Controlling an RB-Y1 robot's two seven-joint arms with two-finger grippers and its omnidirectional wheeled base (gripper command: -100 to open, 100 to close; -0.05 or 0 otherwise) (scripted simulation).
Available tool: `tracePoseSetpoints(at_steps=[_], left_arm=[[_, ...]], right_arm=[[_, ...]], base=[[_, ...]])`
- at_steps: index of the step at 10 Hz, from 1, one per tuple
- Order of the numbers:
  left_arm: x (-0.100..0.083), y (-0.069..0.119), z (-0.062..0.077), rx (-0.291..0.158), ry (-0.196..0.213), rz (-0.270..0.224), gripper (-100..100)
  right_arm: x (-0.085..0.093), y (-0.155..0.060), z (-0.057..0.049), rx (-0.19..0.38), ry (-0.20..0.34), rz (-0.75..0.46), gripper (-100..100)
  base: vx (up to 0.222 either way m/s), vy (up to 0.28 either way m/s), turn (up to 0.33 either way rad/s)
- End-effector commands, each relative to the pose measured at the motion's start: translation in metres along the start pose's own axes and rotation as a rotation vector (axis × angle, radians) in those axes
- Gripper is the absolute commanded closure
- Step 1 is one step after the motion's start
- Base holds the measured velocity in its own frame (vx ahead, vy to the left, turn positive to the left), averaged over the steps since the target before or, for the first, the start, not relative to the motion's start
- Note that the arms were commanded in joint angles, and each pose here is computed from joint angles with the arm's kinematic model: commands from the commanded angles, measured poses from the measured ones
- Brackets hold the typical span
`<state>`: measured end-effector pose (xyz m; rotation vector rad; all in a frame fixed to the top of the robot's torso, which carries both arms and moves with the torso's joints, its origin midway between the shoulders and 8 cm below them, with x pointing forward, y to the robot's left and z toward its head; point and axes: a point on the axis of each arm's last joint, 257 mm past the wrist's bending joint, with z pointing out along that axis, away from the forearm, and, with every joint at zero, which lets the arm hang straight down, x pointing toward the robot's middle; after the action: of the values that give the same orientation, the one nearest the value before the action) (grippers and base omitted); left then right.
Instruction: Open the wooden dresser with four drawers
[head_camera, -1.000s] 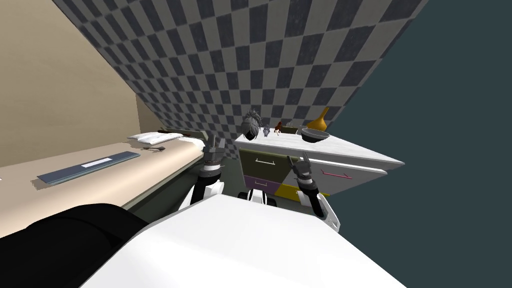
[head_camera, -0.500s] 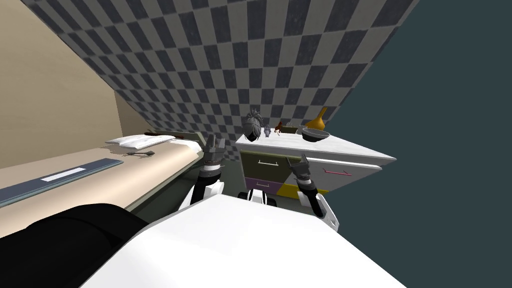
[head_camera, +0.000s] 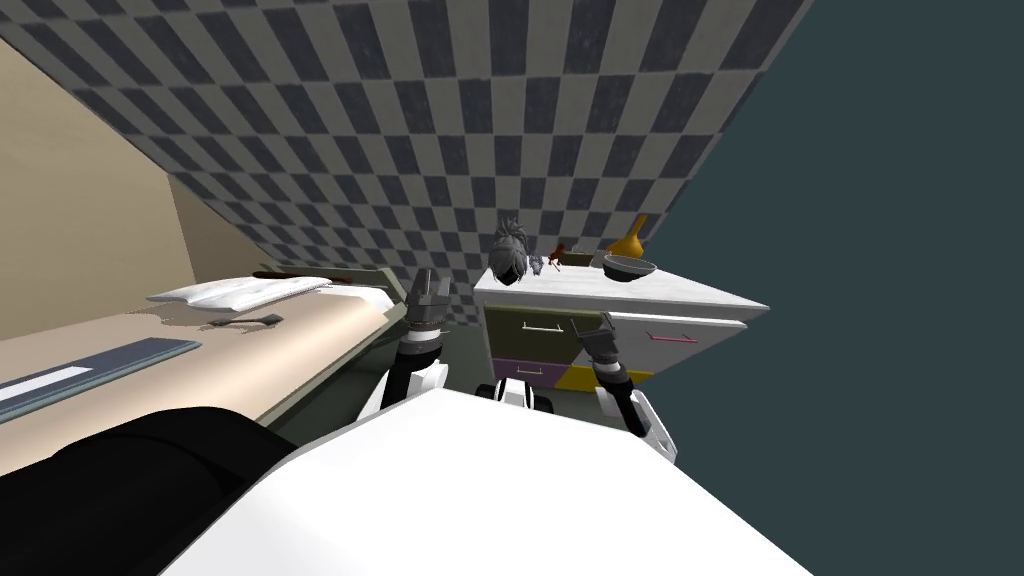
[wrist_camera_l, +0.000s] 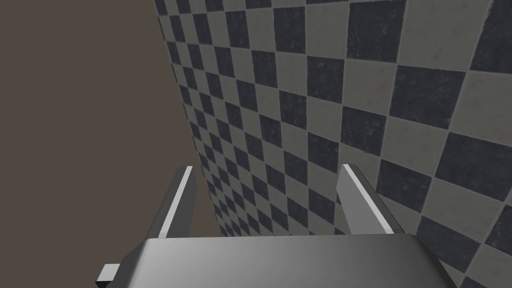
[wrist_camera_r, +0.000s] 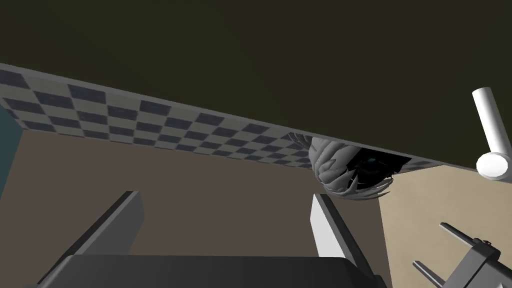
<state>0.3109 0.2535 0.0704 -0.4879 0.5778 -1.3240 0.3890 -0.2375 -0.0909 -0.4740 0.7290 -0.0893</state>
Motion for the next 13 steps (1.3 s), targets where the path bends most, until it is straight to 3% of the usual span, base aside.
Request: tracePoseSetpoints(at_steps=[1,4,6,11,13], left_arm=[[0.000,0.000,0.000,0.000,0.000,0.000,0],[0.000,0.000,0.000,0.000,0.000,0.000,0],[0.000,0.000,0.000,0.000,0.000,0.000,0],[0.000,0.000,0.000,0.000,0.000,0.000,0],[0.000,0.000,0.000,0.000,0.000,0.000,0]], right_arm=[[0.012,0.007,-0.010,-0.021,0.024,-0.080,-100],[0.020,0.011,-0.017,-0.035,0.041,-0.142,-100],[0.036,0.021,-0.033,-0.063,0.076,-0.211,-100],[0.050,0.031,-0.049,-0.087,0.108,-0.306,-100],[0.060,0.044,-0.062,-0.100,0.136,-0.355,-100]], base=[[0.024,0.111,-0.155],[0.010,0.098,-0.120],[0.018,0.133,-0.222],[0.007,0.101,-0.102],[0.001,0.125,-0.168]])
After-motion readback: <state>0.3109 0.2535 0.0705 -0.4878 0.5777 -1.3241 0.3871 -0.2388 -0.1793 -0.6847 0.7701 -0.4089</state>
